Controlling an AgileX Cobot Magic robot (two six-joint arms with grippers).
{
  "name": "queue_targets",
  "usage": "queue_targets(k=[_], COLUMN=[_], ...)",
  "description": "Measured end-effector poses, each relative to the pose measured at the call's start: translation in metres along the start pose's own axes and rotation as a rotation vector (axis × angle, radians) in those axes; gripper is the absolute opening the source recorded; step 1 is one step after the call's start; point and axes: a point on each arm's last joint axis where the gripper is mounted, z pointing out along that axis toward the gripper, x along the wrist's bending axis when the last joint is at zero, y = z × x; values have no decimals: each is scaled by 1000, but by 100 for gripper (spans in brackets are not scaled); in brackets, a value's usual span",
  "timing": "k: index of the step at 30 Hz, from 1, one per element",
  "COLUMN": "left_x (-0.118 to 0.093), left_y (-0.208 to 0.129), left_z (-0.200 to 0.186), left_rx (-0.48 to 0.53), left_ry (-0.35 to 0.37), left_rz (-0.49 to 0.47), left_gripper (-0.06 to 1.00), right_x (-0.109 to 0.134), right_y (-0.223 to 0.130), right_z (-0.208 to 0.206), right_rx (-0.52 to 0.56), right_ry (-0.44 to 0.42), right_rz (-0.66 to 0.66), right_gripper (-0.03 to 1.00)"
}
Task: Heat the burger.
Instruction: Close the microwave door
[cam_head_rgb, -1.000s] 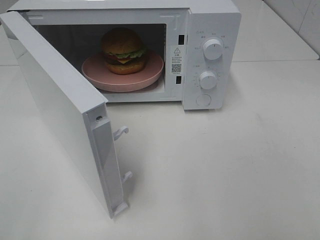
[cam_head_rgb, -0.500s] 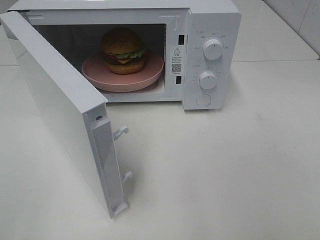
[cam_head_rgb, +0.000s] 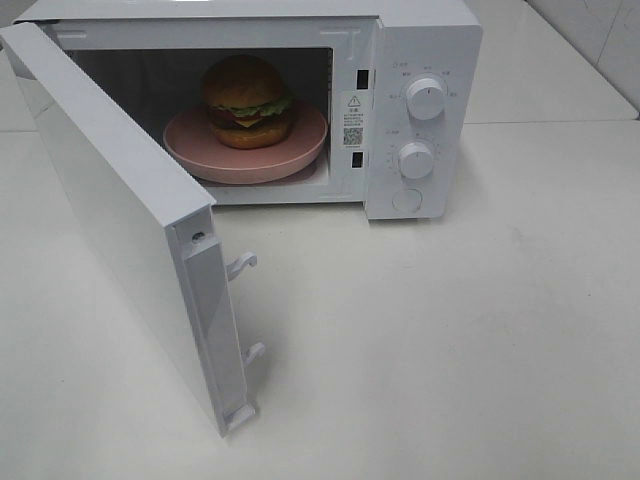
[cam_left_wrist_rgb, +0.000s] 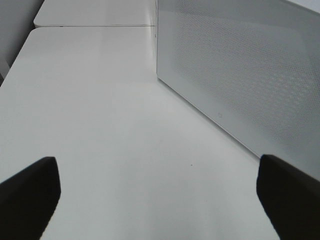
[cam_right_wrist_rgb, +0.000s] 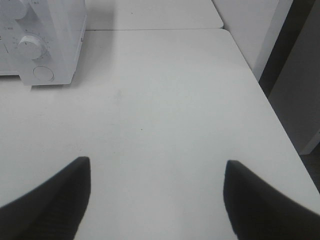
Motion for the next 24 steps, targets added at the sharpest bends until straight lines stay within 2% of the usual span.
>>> queue_targets(k=[5, 6, 8, 11, 13, 14, 15, 16, 19, 21, 22, 23, 24], left_x=[0, 0, 1, 1, 3, 3, 3, 5, 7, 10, 10, 11, 13], left_y=[17, 17, 24, 27, 37, 37, 40, 46, 52, 61, 61, 64, 70], left_z=[-7, -7, -8, -9, -12, -12, -12, -10, -4, 9, 9, 13, 24], left_rx=[-165, -165, -242, -273, -387, -387, -402, -421, -418, -387, -387, -383, -359], left_ry=[7, 7, 17, 20, 36, 36, 40, 53, 62, 74, 74, 77, 81], left_rz=[-5, -5, -7, -7, -7, -7, -5, -1, 0, 2, 2, 1, -3], left_gripper=[98, 98, 94, 92, 78, 78, 73, 63, 58, 37, 37, 31, 19], right_x=[0, 0, 0, 0, 0, 0, 0, 0, 0, 0, 0, 0, 0], right_y=[0, 0, 0, 0, 0, 0, 0, 0, 0, 0, 0, 0, 0], right_z=[0, 0, 0, 0, 0, 0, 0, 0, 0, 0, 0, 0, 0], right_rx=[0, 0, 0, 0, 0, 0, 0, 0, 0, 0, 0, 0, 0], right_ry=[0, 0, 0, 0, 0, 0, 0, 0, 0, 0, 0, 0, 0], right_rz=[0, 0, 0, 0, 0, 0, 0, 0, 0, 0, 0, 0, 0], right_gripper=[72, 72, 72, 72, 72, 72, 72, 72, 72, 72, 72, 72, 72])
